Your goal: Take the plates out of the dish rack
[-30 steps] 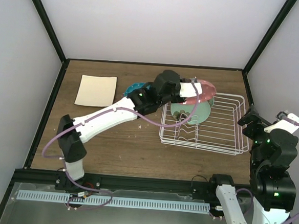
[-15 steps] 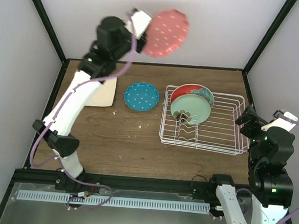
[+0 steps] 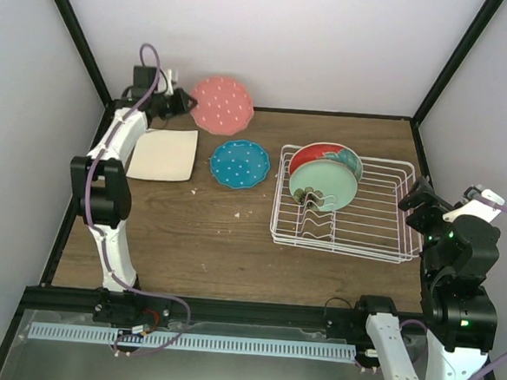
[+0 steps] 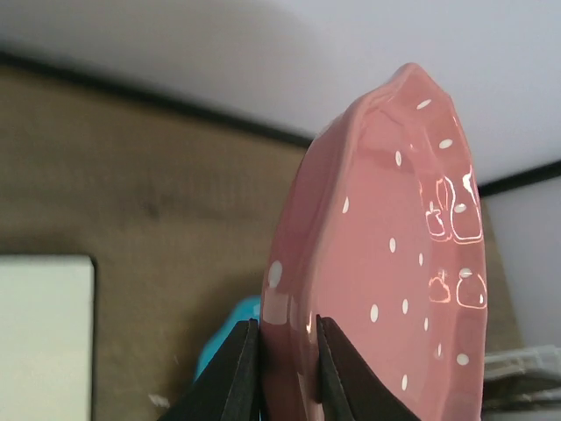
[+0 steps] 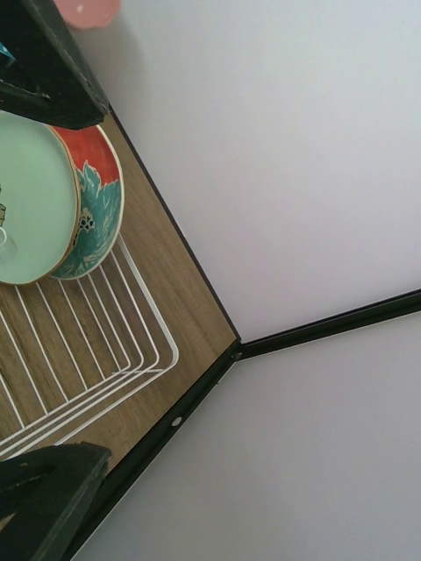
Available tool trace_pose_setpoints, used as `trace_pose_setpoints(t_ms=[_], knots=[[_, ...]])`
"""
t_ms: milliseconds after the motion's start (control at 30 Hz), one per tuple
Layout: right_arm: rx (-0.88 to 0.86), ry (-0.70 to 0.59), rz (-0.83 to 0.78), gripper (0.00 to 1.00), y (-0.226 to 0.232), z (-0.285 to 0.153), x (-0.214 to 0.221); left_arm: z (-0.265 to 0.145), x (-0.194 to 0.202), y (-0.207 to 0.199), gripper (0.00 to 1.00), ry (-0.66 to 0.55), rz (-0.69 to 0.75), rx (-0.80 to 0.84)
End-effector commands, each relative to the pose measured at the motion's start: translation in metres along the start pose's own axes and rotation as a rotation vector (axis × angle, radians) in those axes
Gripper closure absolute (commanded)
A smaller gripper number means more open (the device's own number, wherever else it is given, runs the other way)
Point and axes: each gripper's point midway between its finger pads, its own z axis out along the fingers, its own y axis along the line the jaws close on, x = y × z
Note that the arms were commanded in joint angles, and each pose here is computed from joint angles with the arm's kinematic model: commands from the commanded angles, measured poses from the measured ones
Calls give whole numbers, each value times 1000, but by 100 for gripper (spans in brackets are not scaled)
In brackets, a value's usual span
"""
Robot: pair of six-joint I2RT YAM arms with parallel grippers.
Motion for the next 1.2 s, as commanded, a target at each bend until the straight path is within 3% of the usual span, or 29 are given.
trace_pose_setpoints(t_ms=[0, 300, 633, 1167], knots=[[-18, -18, 15, 0, 1, -10, -5, -1, 1, -53, 96, 27, -139, 351], [-11, -21, 9, 0, 0, -12, -8, 45, 73, -34, 96, 186, -157, 280], [12, -34, -11, 0, -3, -17, -14, 62, 131, -9, 96, 273, -170, 170], [14, -25, -22, 0, -1, -8, -12, 72, 157, 8, 96, 317, -156, 79]])
